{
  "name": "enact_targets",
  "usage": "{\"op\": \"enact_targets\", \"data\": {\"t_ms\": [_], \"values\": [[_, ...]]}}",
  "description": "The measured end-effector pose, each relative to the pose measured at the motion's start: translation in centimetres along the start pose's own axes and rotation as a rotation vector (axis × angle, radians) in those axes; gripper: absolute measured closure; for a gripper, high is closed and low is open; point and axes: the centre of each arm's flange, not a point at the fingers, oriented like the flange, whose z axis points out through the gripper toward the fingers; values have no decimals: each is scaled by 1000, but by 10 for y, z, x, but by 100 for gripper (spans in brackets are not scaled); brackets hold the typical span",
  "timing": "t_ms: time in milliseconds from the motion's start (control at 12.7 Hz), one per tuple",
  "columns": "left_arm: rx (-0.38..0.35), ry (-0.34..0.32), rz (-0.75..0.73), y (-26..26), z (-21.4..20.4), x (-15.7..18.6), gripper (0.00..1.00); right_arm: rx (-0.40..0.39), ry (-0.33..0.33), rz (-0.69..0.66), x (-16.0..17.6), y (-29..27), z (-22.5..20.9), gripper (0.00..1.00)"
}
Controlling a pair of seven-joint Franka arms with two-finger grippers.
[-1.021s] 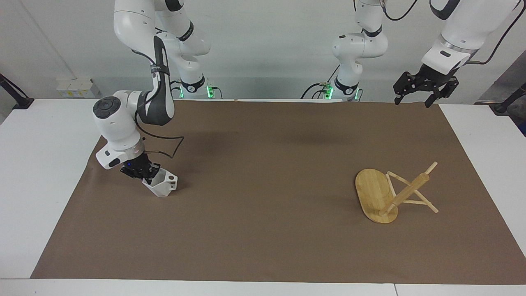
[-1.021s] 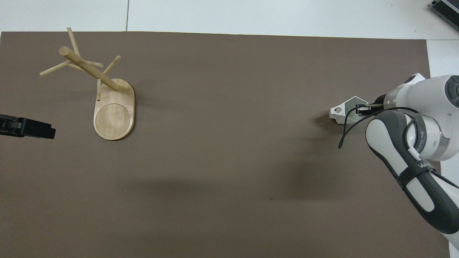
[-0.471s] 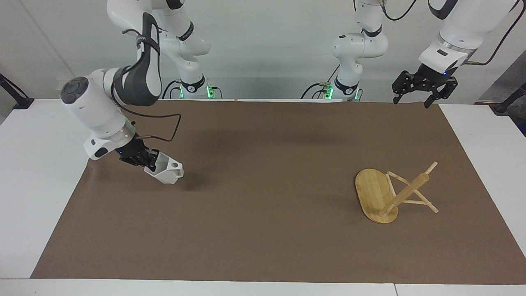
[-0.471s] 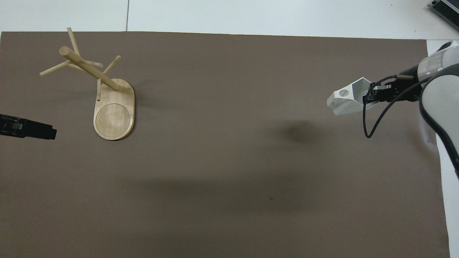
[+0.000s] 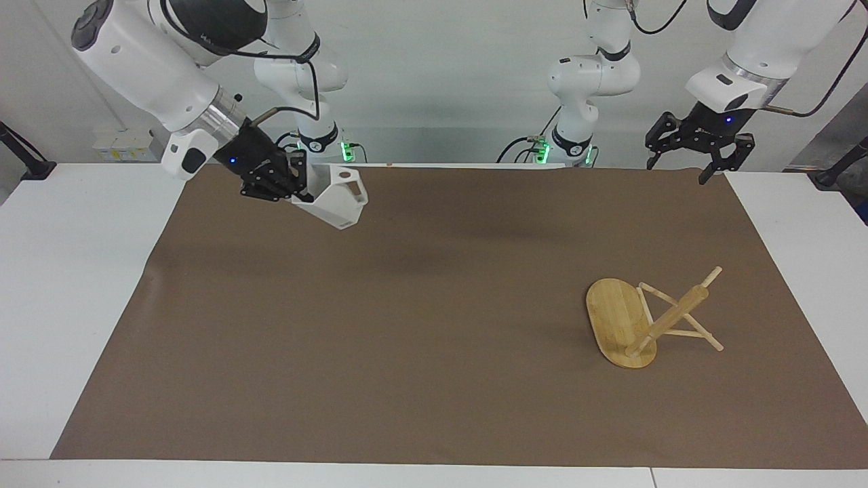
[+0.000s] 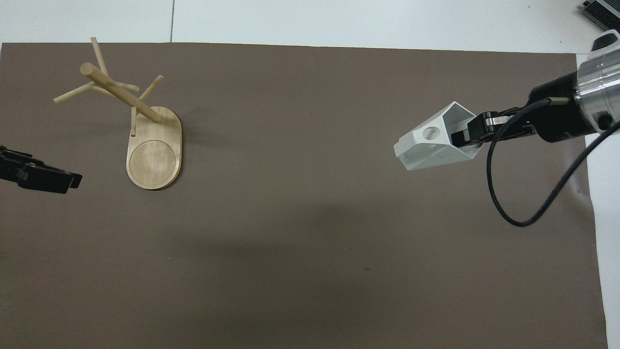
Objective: Hang cup on rack
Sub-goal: 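Lift the white cup and carry it toward the left gripper, then bring the cup to the left gripper while the left gripper reaches it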
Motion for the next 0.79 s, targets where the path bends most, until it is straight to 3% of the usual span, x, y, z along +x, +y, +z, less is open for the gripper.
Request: {"op": "enact_targets", "data": {"t_ms": [236,785], "values": [[-97,68,146,8,-2,5,0,170,-8,-15,-2,-24,4,96],[-223,260,427,18,7,17,0,193,-42,-2,1,-122,104,96]]}}
